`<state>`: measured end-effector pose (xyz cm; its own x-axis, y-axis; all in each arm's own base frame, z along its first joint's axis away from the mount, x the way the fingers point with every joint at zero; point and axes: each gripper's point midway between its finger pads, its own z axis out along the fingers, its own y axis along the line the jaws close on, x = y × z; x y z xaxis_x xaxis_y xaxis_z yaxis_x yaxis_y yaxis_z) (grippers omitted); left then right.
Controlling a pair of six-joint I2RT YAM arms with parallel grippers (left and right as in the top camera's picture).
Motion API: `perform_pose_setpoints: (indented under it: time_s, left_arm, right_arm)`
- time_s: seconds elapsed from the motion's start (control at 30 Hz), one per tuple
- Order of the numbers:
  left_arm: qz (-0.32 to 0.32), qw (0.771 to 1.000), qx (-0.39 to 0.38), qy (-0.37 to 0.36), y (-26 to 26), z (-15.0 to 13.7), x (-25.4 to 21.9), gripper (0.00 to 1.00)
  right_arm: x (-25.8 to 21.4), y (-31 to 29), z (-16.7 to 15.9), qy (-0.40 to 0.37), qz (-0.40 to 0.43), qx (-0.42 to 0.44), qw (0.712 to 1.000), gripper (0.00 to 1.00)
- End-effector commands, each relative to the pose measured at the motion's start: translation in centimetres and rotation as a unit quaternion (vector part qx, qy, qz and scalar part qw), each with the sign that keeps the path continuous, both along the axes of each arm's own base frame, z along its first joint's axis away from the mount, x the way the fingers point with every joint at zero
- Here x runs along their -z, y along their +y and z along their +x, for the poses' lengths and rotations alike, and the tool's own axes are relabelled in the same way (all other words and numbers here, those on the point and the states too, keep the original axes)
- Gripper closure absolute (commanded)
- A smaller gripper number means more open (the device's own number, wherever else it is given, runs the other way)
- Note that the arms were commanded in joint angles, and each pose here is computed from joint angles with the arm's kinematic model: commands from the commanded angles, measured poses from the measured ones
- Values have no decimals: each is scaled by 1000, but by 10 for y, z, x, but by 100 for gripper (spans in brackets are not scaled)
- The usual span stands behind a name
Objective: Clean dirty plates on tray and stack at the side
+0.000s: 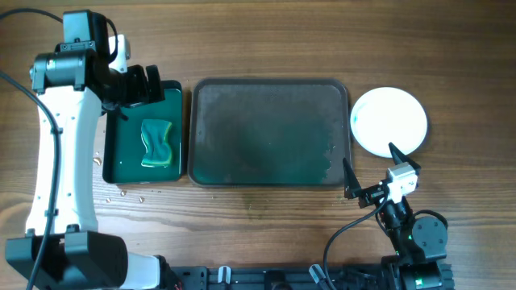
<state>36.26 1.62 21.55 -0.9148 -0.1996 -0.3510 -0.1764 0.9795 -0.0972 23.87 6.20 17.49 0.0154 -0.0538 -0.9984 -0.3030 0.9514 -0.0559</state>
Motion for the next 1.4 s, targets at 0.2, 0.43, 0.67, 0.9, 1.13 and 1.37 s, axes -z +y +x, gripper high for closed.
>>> perform_pose_setpoints:
  time_s: [0.2, 0.43, 0.67, 0.9, 1.13, 1.37]
  left_arm:
    - [51, 966, 53, -247, -30, -39, -115, 0]
    - [-5, 914, 88, -396, -48, -77, -94, 0]
    - [-14, 872, 97, -480, -49, -109, -45, 0]
    - [-5, 844, 90, -529, -45, -123, -8, 0]
    - [-5, 837, 90, -540, -45, -123, 22, 0]
    - [-3, 829, 89, -553, -45, -121, 27, 0]
  right_arm:
    - [-3, -1, 0, -6, 6, 5, 1000, 0]
    - [-3, -1, 0, -6, 6, 5, 1000, 0]
    - [-3, -1, 0, -6, 6, 5, 1000, 0]
    - [-3, -1, 0, -6, 6, 5, 1000, 0]
    - [-3, -1, 0, -6, 6, 5, 1000, 0]
    - [-3, -1, 0, -6, 6, 5, 1000, 0]
